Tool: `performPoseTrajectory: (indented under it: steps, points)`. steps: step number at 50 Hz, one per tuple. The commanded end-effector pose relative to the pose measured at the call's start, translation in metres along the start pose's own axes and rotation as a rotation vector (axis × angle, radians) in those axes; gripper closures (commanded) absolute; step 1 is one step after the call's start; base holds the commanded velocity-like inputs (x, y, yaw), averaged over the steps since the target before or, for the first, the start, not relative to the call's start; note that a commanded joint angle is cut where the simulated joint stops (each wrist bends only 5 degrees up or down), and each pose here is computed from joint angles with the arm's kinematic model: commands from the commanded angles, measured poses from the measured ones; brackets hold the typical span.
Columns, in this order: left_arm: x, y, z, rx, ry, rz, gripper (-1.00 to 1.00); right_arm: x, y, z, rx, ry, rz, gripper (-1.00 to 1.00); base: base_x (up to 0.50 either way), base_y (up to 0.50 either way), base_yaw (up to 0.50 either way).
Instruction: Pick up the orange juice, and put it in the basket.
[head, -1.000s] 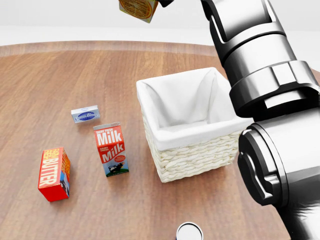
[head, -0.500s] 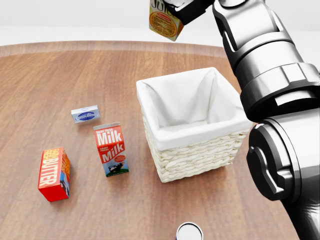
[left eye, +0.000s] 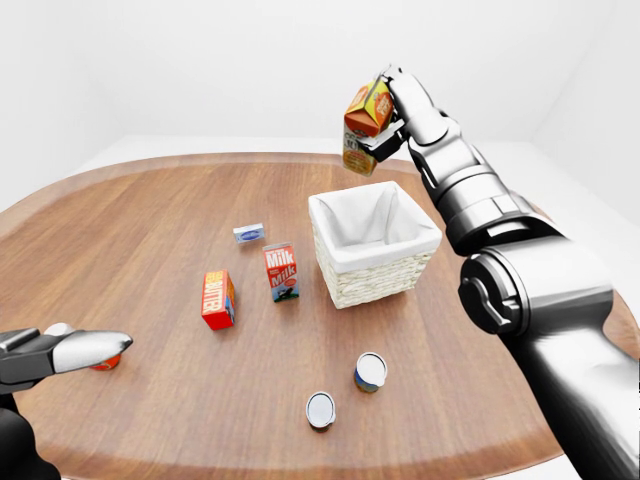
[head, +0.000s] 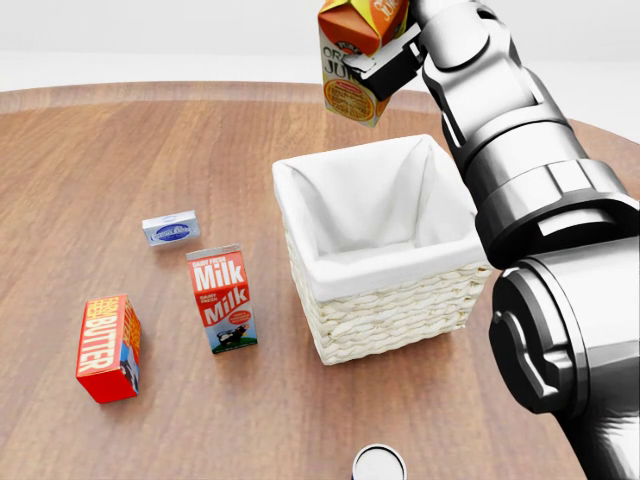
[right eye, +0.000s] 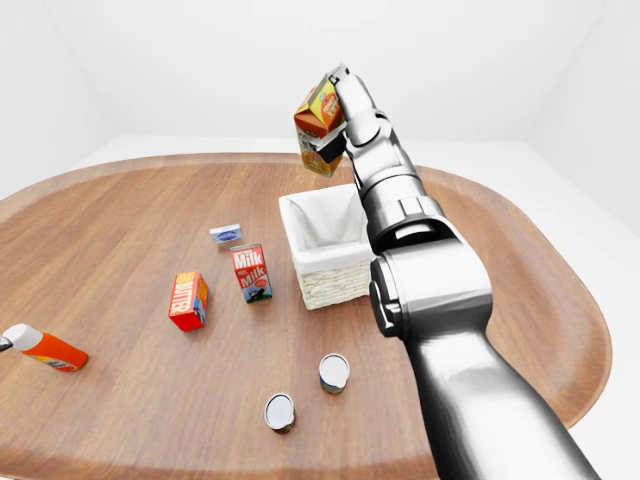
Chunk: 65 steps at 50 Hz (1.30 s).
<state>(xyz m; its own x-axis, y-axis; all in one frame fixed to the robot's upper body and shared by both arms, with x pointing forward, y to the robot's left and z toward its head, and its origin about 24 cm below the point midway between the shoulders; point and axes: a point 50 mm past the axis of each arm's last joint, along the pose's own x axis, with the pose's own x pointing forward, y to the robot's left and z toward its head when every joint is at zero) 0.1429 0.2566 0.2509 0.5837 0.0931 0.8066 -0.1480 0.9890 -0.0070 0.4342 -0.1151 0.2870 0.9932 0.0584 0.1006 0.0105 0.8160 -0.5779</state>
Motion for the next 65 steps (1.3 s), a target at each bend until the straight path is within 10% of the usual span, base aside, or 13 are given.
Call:
performPoseTrajectory:
  steps: [1,65]
  points:
    - [0.000,0.000,-0.002,0.001,0.008,-0.002,-1.00,0.000,-0.004,-0.005,-0.025,0.009,-0.061,1.00,0.00,0.00,0.00]
    - [-0.001,0.000,-0.001,-0.001,0.008,-0.001,-1.00,-0.005,0.024,-0.050,0.189,0.132,-0.075,1.00,0.00,0.00,0.00]
